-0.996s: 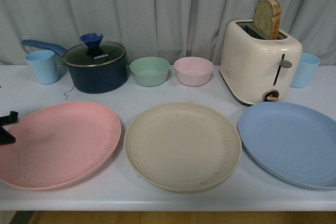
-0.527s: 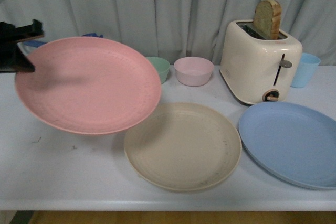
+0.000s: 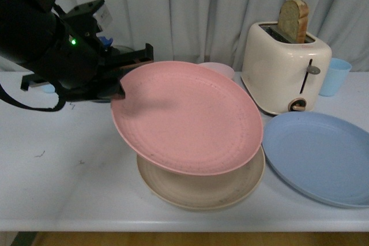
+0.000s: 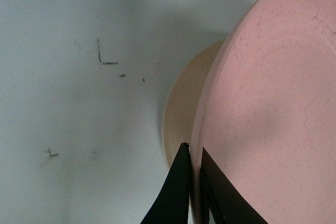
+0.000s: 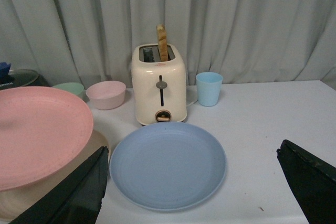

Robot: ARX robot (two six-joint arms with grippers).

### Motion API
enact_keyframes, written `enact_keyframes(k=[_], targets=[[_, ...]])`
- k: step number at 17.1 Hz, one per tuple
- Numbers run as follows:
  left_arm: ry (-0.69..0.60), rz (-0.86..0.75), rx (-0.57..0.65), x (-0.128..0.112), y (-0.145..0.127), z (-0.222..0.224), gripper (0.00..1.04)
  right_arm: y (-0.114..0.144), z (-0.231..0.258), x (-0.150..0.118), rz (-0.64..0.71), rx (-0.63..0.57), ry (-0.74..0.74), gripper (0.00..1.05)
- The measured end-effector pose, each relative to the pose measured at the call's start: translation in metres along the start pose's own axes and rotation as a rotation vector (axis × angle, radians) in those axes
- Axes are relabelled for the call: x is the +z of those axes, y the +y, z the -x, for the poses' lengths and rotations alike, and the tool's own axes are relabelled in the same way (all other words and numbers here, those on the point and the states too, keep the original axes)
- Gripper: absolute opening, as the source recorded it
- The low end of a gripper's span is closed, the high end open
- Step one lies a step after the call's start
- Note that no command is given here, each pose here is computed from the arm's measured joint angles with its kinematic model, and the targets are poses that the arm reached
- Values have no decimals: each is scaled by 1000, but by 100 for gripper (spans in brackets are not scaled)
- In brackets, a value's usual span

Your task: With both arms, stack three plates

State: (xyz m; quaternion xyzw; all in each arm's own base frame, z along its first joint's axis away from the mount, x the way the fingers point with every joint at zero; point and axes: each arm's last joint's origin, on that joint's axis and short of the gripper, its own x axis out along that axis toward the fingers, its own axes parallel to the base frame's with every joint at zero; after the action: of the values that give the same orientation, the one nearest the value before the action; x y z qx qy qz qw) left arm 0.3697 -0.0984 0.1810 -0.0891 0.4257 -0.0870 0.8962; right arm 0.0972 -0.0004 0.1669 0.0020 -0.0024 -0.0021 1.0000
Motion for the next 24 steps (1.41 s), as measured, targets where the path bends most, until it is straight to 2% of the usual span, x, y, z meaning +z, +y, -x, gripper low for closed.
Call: enact_keyframes(k=[6,11,13,15,23,24], targets=[[58,-11,0,-12,-12,-29,3,0,0,0,0,0,0,98],[96,-16,23,-23,-4,-57,3,0,0,0,0,0,0,98],[90,-14,24,-23,-2,-58,15,0,0,0,0,0,0,98],[81,-18,20,-21,-2,-58,38,0,0,0,0,0,0,98],[6,-72,-3,-19,-4,-36,76,0,0,0,0,0,0,98],[-60,-104,-14,-15,-6,-18,87,0,0,0,0,0,0,98]])
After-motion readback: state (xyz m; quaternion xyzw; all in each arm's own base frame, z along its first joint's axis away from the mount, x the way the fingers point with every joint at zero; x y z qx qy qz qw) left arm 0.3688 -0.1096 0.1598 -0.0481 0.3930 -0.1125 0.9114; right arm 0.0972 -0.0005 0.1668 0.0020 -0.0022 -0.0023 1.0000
